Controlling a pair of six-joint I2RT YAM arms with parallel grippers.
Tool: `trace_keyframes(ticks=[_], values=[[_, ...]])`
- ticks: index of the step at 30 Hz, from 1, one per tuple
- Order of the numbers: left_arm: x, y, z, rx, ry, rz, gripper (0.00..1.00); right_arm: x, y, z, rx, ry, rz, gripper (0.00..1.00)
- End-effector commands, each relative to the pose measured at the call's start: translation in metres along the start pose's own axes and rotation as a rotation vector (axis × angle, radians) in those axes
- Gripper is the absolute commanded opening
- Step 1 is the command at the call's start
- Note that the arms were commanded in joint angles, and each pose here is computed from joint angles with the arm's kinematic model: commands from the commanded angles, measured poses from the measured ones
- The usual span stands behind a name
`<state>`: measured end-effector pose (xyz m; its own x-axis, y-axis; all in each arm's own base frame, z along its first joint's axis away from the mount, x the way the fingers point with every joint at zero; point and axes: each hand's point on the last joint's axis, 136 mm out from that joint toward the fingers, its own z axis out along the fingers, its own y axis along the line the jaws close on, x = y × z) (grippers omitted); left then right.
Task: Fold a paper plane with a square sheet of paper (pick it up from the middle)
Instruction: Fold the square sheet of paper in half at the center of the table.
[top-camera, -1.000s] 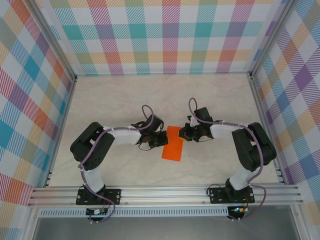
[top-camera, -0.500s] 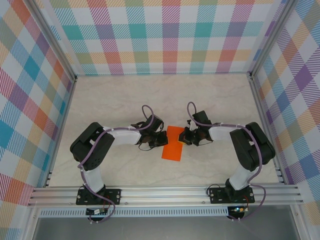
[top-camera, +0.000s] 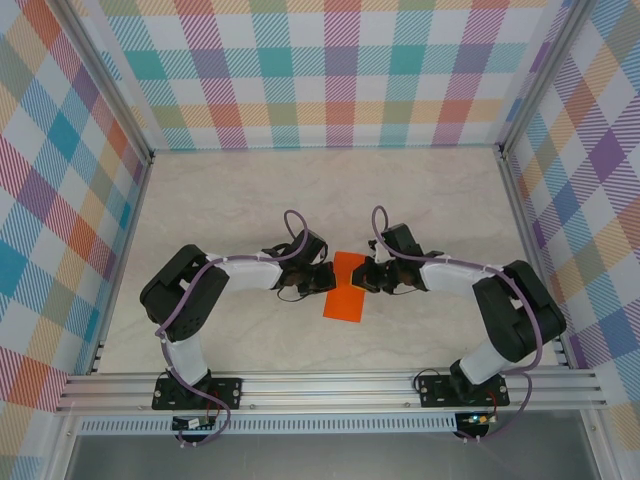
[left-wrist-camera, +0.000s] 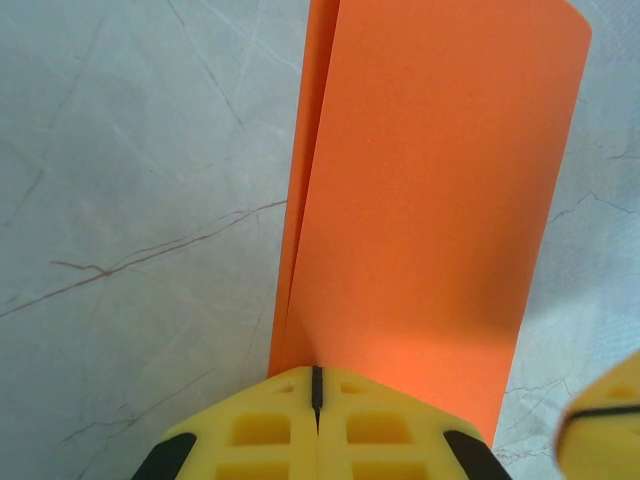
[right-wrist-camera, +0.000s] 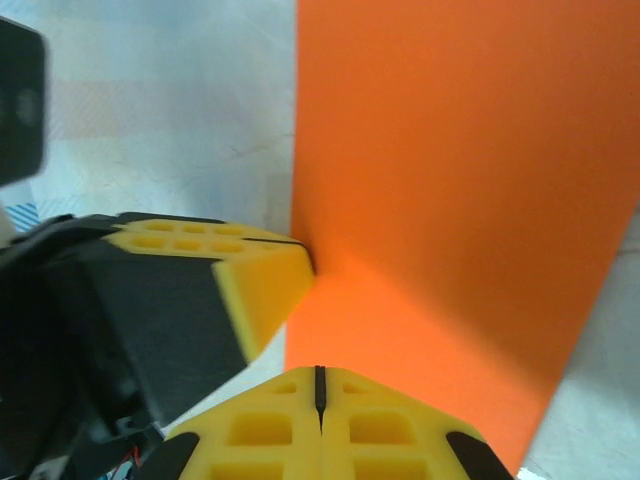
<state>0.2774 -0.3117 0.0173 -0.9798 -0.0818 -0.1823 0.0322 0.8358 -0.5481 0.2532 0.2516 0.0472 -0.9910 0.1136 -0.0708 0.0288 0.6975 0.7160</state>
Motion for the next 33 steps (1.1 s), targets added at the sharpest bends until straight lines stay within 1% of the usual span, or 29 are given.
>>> trace_keyframes(ticks=[1,5,7,12,16,20,26,30,33], values=[[0.044,0.076,0.007,-0.27,0.119,-0.051,0.0,0.006,-0.014,0.012,0.022,0.014,0.028,0.0],[0.043,0.076,0.007,-0.271,0.118,-0.05,0.0,0.013,-0.031,0.021,0.044,0.034,0.064,0.0],[0.044,0.076,0.006,-0.272,0.118,-0.05,0.0,0.014,-0.032,0.02,0.051,0.035,0.066,0.0],[0.044,0.078,0.006,-0.275,0.116,-0.052,0.0,0.011,-0.011,0.001,0.022,-0.002,0.017,0.01],[0.043,0.076,0.008,-0.271,0.116,-0.052,0.0,0.017,0.0,-0.009,0.003,-0.017,-0.003,0.02],[0.042,0.075,0.008,-0.268,0.119,-0.053,0.0,0.033,-0.01,-0.009,0.014,-0.012,0.014,0.03],[0.042,0.073,0.007,-0.265,0.116,-0.052,0.0,0.055,-0.027,0.001,0.029,0.025,0.036,0.03],[0.042,0.074,0.006,-0.266,0.115,-0.054,0.0,0.06,-0.037,0.003,0.087,0.048,0.05,0.04],[0.043,0.075,0.007,-0.268,0.116,-0.053,0.0,0.059,-0.035,0.0,0.105,0.049,0.041,0.04]])
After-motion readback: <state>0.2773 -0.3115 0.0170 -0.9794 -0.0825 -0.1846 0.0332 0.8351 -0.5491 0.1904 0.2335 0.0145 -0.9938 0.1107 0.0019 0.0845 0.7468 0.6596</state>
